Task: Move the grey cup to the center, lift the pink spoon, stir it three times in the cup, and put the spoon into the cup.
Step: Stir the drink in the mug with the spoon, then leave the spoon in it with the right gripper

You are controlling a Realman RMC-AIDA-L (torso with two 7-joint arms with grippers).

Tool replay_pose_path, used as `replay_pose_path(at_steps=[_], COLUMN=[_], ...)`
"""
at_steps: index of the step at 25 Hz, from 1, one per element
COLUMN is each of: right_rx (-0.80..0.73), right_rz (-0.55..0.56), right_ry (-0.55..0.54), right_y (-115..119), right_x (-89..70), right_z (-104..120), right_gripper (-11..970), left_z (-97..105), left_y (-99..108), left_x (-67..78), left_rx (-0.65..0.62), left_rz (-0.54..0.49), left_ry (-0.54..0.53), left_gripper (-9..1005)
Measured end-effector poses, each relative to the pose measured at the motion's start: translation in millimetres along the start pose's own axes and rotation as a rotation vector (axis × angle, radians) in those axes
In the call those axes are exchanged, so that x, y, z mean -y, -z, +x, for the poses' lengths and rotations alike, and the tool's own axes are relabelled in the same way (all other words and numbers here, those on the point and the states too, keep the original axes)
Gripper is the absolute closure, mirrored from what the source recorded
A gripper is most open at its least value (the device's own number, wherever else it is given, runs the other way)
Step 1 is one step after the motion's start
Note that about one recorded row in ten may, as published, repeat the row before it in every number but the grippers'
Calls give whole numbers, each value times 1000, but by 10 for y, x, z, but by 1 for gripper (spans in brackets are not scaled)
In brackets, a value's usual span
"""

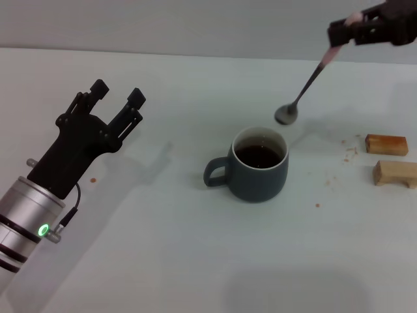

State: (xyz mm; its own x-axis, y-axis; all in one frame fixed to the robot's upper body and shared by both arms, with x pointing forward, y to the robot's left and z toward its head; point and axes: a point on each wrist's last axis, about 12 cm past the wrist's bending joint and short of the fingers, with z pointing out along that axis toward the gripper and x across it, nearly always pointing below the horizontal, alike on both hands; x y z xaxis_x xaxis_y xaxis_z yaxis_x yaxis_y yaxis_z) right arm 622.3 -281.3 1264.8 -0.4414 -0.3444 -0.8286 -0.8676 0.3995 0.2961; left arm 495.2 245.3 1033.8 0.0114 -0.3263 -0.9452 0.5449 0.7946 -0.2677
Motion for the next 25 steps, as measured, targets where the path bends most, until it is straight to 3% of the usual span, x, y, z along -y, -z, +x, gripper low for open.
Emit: replay_pose_path(at_steps=[12, 25], right_rx=[-45, -110], right_rz=[-16, 27], right_ry=[-53, -47], right_y=[-381, -704], right_x=[39, 84], right_z=[255, 320], right_gripper=[859, 859], left_z=[1, 17], left_y=[40, 77], left_x=[7, 17], left_rx=[6, 4], left_rz=[-1, -8], left_ry=[2, 21], left_gripper=[183, 183])
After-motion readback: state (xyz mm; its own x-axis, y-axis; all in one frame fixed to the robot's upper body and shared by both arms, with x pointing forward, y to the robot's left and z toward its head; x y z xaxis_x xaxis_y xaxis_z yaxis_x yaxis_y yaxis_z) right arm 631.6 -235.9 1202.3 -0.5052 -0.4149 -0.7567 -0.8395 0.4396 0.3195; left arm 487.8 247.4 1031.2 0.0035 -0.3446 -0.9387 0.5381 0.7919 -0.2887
